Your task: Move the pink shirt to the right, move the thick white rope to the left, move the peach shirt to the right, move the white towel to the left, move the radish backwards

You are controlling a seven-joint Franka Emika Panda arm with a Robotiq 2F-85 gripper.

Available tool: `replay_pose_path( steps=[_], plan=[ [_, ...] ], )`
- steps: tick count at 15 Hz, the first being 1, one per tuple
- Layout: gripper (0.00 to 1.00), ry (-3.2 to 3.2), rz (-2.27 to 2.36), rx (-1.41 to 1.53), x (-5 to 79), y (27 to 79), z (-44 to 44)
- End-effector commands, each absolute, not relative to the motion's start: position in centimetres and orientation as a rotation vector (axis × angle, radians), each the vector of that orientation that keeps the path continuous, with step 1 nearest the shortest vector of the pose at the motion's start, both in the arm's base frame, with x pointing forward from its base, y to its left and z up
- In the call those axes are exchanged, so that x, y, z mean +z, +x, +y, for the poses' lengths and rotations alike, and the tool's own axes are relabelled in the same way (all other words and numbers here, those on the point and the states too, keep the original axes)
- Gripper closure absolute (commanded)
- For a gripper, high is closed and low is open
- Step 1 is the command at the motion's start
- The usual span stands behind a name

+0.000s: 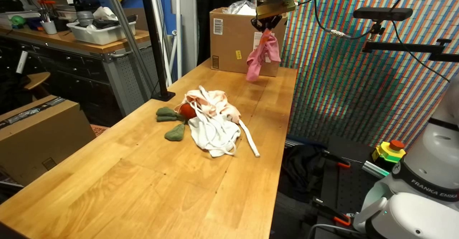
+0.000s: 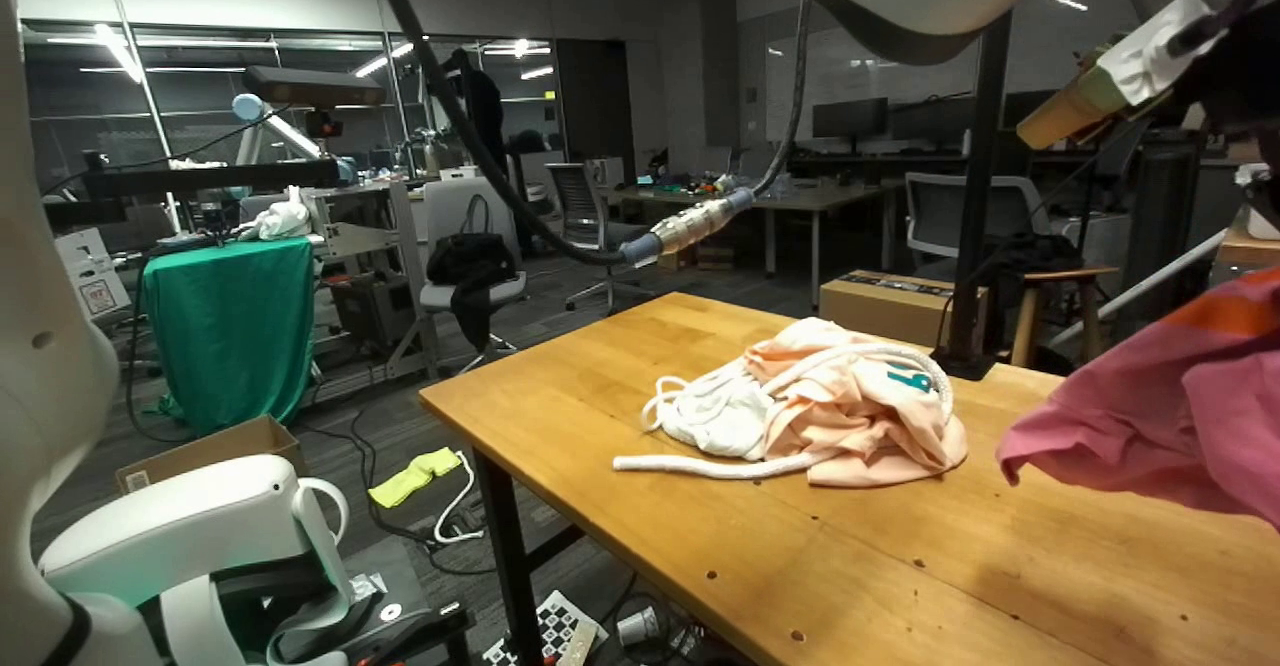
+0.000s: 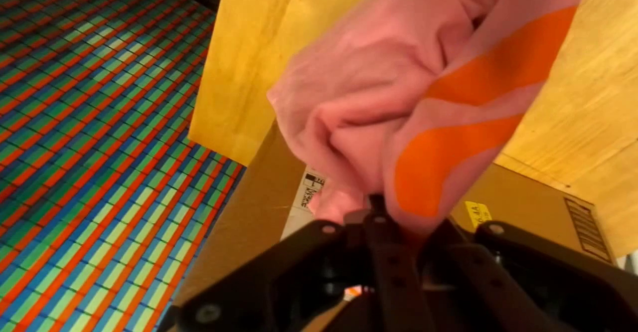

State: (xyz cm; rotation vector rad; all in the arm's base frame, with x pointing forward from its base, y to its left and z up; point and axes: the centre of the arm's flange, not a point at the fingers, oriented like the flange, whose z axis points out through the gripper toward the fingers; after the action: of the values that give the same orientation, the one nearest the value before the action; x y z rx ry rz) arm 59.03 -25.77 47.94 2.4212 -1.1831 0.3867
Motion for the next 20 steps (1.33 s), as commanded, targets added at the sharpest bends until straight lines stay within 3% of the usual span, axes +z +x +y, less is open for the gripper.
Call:
replay_pose_path(
  steps=[1,2,3,12,20],
  plan=[
    [0.98,2.298,-1.287,0.435,47.8,59.3,-26.5],
    [0.78,2.282,-1.305,0.434,47.6,59.3,-26.6],
    [0.67,2.269,-1.321,0.437,47.4,59.4,-26.7],
    [0.00,2.351,-1.144,0.430,46.3,60.6,-21.2],
    [0.01,2.635,-0.717,0.432,44.9,63.2,-6.3]
  ],
)
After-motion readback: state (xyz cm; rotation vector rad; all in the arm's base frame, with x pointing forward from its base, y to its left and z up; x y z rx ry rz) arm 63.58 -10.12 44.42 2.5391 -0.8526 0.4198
